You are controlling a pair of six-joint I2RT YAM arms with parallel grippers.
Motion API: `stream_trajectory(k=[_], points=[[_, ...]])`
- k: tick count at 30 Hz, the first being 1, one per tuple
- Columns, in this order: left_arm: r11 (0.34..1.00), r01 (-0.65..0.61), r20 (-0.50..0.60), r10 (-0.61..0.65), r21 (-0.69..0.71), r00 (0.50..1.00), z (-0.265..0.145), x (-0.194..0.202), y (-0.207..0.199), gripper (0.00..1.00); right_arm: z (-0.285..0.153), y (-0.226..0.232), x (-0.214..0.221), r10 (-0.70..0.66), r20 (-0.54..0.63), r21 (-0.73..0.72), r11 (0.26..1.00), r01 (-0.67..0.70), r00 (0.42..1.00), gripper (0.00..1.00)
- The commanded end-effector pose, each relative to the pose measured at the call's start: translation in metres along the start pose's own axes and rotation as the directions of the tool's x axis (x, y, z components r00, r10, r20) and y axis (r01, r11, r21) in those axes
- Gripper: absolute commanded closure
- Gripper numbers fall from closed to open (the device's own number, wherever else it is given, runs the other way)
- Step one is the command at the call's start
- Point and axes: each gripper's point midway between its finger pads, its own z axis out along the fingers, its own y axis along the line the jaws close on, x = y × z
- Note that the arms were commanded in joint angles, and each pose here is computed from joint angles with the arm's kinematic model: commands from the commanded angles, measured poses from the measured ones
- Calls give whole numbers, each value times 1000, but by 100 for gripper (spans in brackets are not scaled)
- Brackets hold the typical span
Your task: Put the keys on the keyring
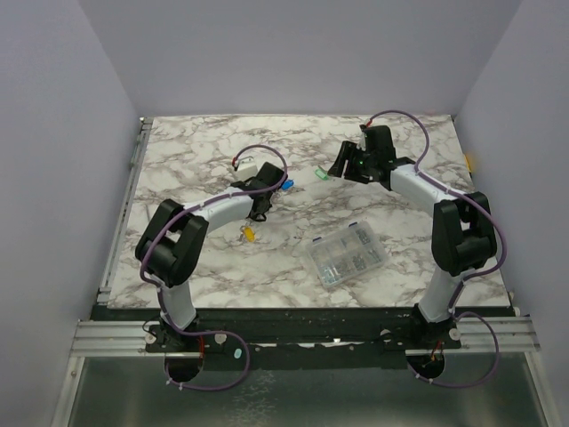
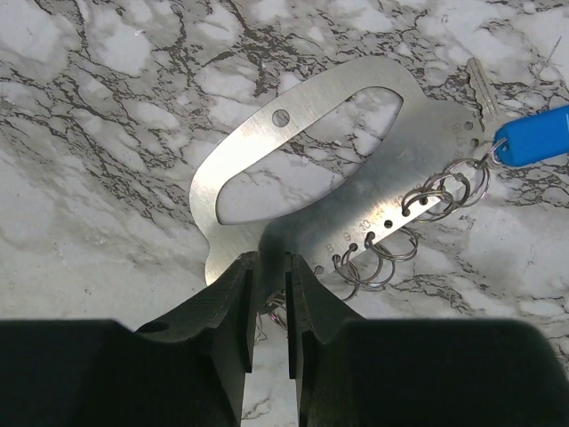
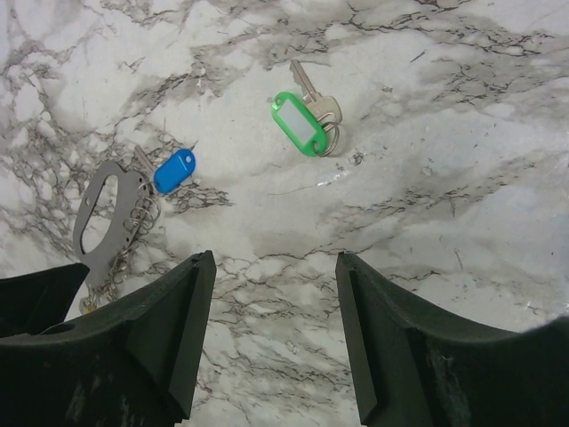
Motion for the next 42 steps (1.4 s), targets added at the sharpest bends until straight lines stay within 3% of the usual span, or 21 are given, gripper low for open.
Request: stream_trajectory(k=[1, 27, 37, 42], points=[[1000, 1, -3, -1, -26, 1000, 10, 10, 4, 76, -5, 10, 0, -5, 7, -40, 999, 6, 1000, 34], [1000, -23, -34, 23, 0, 999, 12, 22, -6, 69, -2, 10, 3, -5, -6, -47, 999, 5, 1000, 34], [999, -40, -21, 40, 15, 999, 1, 11, -11, 70, -1, 10, 4, -5, -9, -50, 999, 5, 1000, 34], [998, -58, -28, 59, 32, 998, -1, 14, -18, 76, -1, 10, 4, -5, -9, -49, 999, 5, 1000, 34]])
